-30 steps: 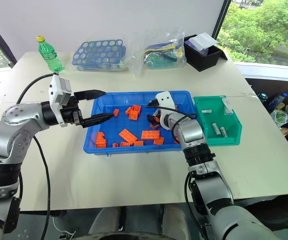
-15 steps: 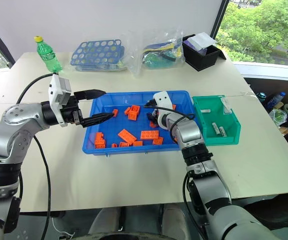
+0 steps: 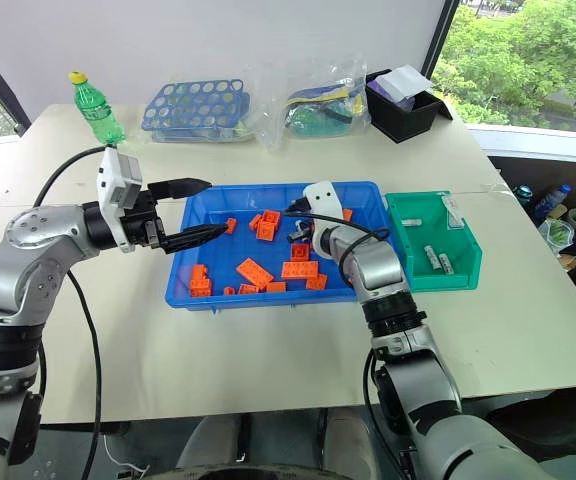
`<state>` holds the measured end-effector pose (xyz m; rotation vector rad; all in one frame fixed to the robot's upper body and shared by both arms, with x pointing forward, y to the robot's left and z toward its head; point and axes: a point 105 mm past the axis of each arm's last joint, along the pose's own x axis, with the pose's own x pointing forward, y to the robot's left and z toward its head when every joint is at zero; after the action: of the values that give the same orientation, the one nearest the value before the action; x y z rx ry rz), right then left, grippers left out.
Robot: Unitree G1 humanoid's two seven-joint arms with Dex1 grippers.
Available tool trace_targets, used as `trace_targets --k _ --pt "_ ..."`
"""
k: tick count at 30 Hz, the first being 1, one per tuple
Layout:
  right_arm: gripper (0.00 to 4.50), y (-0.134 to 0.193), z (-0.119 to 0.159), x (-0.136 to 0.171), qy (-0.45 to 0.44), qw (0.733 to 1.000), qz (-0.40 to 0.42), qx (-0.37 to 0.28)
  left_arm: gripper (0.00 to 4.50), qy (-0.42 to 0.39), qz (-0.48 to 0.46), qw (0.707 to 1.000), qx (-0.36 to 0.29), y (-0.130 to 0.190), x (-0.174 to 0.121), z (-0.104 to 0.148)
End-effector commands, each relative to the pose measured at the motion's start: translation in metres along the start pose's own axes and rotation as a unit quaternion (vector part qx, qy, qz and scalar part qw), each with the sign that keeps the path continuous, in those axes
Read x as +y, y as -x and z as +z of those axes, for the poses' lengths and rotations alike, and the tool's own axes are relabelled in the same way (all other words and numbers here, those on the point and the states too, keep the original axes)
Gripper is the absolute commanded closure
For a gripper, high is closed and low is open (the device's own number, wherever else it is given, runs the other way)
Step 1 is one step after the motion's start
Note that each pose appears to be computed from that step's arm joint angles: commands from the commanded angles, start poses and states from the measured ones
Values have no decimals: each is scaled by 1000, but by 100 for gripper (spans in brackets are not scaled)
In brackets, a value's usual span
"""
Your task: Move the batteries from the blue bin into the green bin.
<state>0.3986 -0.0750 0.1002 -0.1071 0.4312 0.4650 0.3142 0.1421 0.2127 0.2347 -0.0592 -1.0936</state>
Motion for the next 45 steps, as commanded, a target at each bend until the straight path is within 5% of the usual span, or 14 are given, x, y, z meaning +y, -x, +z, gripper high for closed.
trace_targets --k 1,5,18,21,25,32,35,39,45 --pt "370 5 10 0 9 1000 -3 -17 0 -27 -6 999 -17 -2 0 14" --pt "168 4 9 4 20 1000 -1 -9 0 -28 -8 999 -17 -2 0 14" --pt "168 -2 -11 21 21 999 28 19 0 -29 -7 999 -17 -2 -1 14" --pt "247 -4 -12 25 26 999 36 17 0 -30 -8 999 -16 -2 -1 14" --pt "438 -2 -6 25 28 999 36 6 0 -30 -8 999 -16 -3 0 15" --pt "441 41 47 -21 0 996 -24 -82 0 -25 -24 999 -13 -3 -5 12" --pt "441 93 67 -69 -7 989 -92 -119 0 -20 -34 999 -12 -5 -7 10" --pt "441 148 52 -115 -2 980 -172 -96 0 -13 -47 999 -16 -10 -9 9" --pt "441 169 12 -128 -37 978 -200 -50 0 -14 -66 997 -24 -19 -11 10"
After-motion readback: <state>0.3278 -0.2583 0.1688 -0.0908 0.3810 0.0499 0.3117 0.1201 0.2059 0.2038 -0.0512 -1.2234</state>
